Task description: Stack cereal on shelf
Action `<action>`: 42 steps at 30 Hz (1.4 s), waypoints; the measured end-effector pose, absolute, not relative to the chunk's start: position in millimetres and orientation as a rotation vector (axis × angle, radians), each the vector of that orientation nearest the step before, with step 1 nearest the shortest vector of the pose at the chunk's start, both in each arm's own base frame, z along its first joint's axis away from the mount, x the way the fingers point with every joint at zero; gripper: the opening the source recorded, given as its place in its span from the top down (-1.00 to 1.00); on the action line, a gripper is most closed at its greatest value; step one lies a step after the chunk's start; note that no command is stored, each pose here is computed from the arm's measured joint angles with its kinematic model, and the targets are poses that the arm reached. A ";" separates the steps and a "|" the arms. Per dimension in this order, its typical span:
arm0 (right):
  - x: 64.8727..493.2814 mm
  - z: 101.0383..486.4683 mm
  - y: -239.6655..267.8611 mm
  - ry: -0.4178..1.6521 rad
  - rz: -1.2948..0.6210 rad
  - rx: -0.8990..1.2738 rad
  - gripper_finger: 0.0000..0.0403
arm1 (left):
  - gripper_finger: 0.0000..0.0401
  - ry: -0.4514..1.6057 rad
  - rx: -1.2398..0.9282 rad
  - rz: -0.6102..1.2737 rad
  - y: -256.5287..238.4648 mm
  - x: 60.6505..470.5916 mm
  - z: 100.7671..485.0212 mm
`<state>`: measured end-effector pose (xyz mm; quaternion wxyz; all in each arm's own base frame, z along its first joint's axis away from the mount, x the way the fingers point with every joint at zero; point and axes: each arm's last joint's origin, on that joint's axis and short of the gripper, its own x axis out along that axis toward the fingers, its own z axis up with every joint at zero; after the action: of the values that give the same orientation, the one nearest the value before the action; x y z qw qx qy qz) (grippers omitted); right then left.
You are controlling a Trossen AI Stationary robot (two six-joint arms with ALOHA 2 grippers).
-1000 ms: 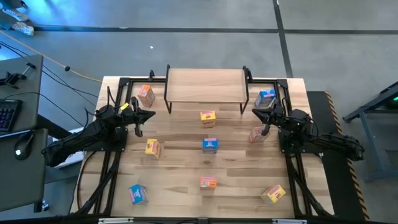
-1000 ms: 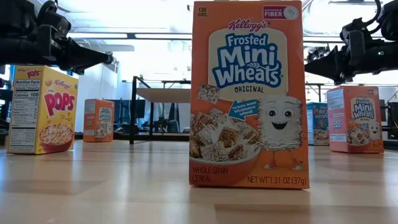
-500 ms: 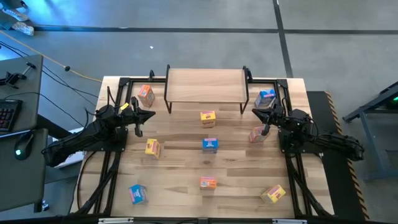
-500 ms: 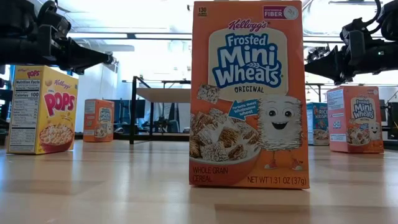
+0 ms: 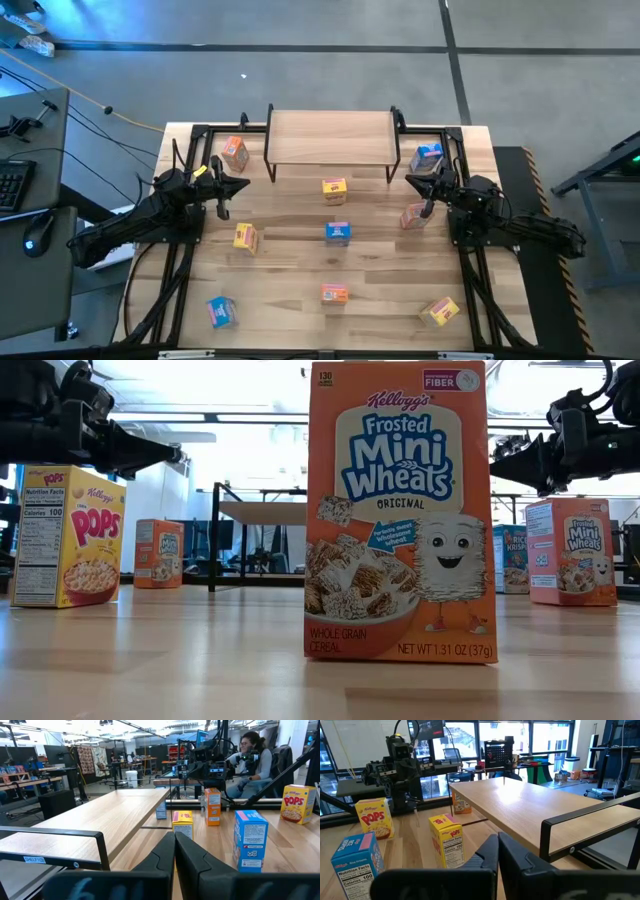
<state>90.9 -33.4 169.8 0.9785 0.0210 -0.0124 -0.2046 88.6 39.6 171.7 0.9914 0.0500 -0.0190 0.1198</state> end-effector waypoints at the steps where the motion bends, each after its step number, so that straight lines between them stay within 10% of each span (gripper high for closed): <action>1: 90.9 169.9 -33.4 -0.026 -0.413 0.042 1.00 | 0.98 -0.040 0.101 0.240 39.5 88.6 171.9; 42: 90.5 177.3 -33.4 -0.094 -0.417 -0.038 1.00 | 0.99 -0.143 -0.125 0.232 39.4 87.9 179.3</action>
<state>90.5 -33.4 177.3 0.9770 -0.0187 -0.0467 -0.2070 87.9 39.4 179.3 0.9888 -0.0620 -0.0712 0.1154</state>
